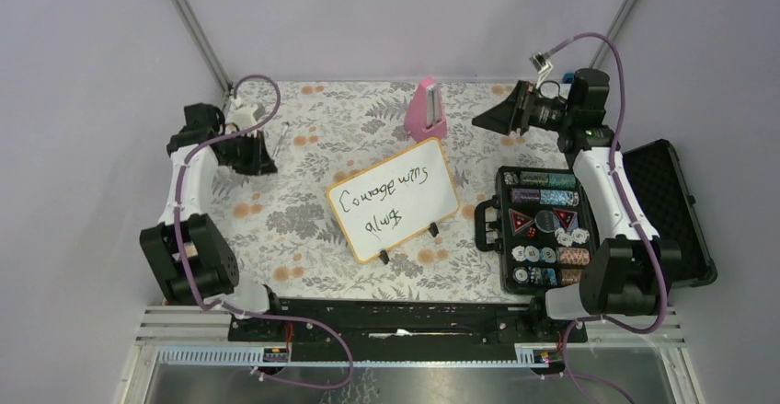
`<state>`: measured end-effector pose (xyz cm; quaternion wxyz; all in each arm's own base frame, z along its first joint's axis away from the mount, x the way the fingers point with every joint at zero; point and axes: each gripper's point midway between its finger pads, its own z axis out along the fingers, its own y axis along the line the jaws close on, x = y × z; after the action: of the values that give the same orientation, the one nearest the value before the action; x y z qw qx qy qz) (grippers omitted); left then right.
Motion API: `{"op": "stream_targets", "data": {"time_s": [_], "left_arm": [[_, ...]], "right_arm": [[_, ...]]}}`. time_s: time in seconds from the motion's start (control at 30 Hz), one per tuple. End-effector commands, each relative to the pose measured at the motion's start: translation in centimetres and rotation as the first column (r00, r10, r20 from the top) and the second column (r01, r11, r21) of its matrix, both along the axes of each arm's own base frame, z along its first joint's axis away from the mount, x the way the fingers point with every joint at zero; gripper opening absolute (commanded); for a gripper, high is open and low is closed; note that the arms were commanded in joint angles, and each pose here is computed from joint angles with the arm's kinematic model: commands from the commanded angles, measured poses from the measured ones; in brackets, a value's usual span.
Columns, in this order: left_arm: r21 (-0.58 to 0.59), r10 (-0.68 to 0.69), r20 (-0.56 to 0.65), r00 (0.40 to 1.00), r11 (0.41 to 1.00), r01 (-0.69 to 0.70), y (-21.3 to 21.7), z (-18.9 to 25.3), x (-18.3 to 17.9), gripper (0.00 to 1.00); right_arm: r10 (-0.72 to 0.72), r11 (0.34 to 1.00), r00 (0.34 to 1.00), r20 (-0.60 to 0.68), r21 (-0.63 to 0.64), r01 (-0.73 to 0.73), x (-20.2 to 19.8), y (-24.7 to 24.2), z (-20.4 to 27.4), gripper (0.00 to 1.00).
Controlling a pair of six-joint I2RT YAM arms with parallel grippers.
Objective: Write a sentence on the whiteboard
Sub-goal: Place the whiteboard marker at the center of the board, then reset both arms
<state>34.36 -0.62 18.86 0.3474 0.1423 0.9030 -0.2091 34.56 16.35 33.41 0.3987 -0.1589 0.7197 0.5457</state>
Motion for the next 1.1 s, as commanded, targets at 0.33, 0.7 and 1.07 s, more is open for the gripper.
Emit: {"op": "stream_targets", "data": {"time_s": [0.33, 0.7, 1.07], "left_arm": [[0.099, 0.043, -0.271, 0.962, 0.995, -0.016, 2.7, -14.4, -4.6, 0.17], [0.062, 0.005, -0.254, 0.967, 0.998, 0.011, 2.4, -11.1, -3.8, 0.96], [-0.019, 0.159, 0.091, 0.983, 0.987, -0.158, 4.4, 6.8, 5.3, 0.99]], "right_arm": [[-0.088, 0.976, 0.995, -0.049, -0.203, 0.076, -2.8, -2.3, -10.0, 1.00], [-0.099, 0.967, 0.995, -0.023, -0.237, 0.091, -2.2, -2.7, -9.7, 1.00], [-0.230, 0.922, 0.969, 0.095, -0.297, 0.248, 3.5, -6.8, -5.1, 1.00]]}}
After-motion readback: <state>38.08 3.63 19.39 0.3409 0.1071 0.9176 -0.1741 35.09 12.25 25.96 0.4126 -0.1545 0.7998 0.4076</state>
